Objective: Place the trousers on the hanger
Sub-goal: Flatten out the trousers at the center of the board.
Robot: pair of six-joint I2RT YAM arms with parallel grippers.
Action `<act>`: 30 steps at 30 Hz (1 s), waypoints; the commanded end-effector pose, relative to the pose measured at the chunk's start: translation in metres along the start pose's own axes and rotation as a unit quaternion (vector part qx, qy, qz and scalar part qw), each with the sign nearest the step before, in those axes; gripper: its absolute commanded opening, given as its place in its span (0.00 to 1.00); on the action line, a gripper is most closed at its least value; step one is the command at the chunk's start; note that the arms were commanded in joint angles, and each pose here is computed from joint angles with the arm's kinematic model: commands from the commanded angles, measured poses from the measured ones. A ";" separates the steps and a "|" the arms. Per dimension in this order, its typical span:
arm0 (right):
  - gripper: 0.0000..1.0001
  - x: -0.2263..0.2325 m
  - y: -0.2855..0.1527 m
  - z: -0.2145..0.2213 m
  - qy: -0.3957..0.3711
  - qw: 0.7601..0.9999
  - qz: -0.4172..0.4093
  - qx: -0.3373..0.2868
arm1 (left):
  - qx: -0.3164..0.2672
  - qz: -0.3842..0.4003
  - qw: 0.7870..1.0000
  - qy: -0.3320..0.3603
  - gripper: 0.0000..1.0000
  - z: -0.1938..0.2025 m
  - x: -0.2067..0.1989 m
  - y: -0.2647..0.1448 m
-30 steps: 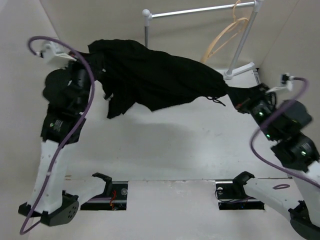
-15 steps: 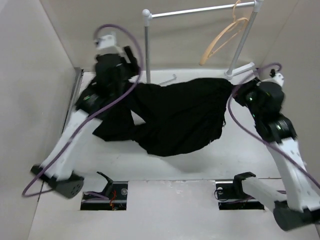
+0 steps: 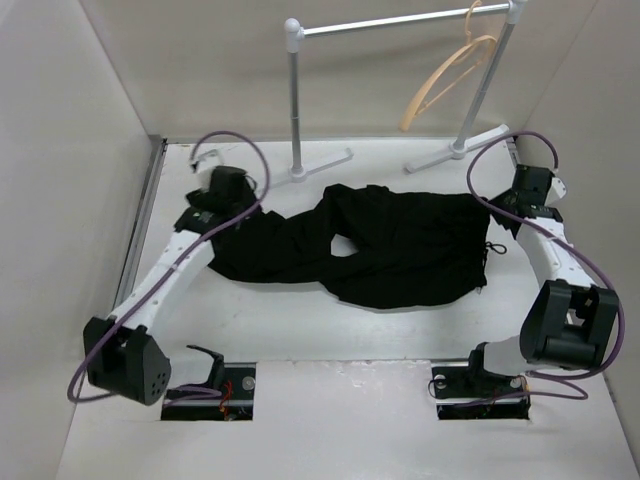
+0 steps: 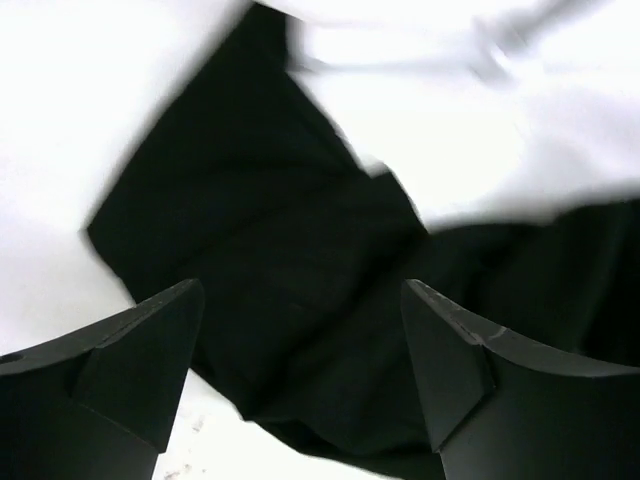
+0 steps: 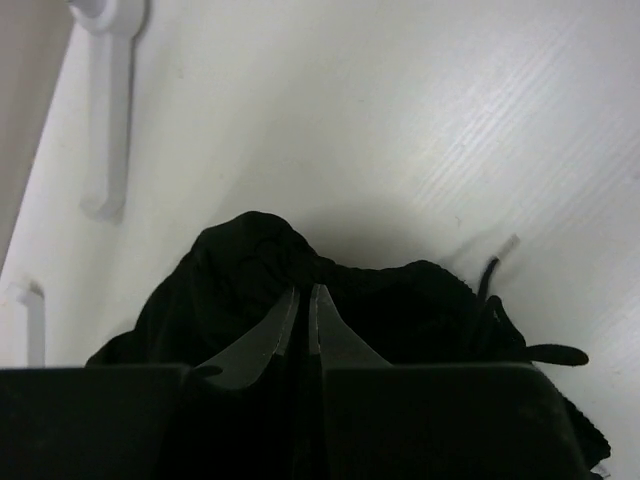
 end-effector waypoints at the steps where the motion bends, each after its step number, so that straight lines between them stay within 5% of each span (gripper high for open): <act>1: 0.14 0.031 -0.013 -0.018 0.006 0.997 -0.065 -0.039 | 0.012 -0.019 0.992 -0.125 0.77 0.009 0.032 0.021; 6: 0.56 0.025 -0.027 0.007 -0.011 0.997 -0.071 -0.020 | 0.029 -0.033 0.976 -0.211 0.75 0.011 0.063 0.067; 9: 0.65 0.020 -0.046 0.031 -0.035 0.996 -0.087 -0.006 | 0.054 -0.018 0.976 -0.212 0.67 0.008 0.058 0.082; 12: 0.67 0.007 -0.070 0.063 -0.075 0.992 -0.101 0.014 | 0.112 -0.024 0.975 -0.189 0.56 0.035 0.055 0.072; 18: 0.67 -0.021 -0.111 0.116 -0.129 0.980 -0.137 0.071 | 0.164 -0.031 0.969 -0.180 0.57 0.095 0.062 0.047; 26: 0.69 -0.049 -0.132 0.145 -0.154 0.969 -0.151 0.117 | 0.197 -0.025 0.964 -0.178 0.52 0.119 0.056 0.050; 30: 0.69 -0.050 -0.134 0.149 -0.156 0.966 -0.160 0.127 | 0.172 0.001 0.967 -0.187 0.28 0.103 0.039 0.055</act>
Point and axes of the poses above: each gripper's point midway between its finger pads, its own y axis out along the fingers, its own x axis along the line the jaws close on, z = x × y, the point moved 5 cm from there along -y, back along the fingers, and after that the axes turned 8 degrees about y, right-handed, at the moved point
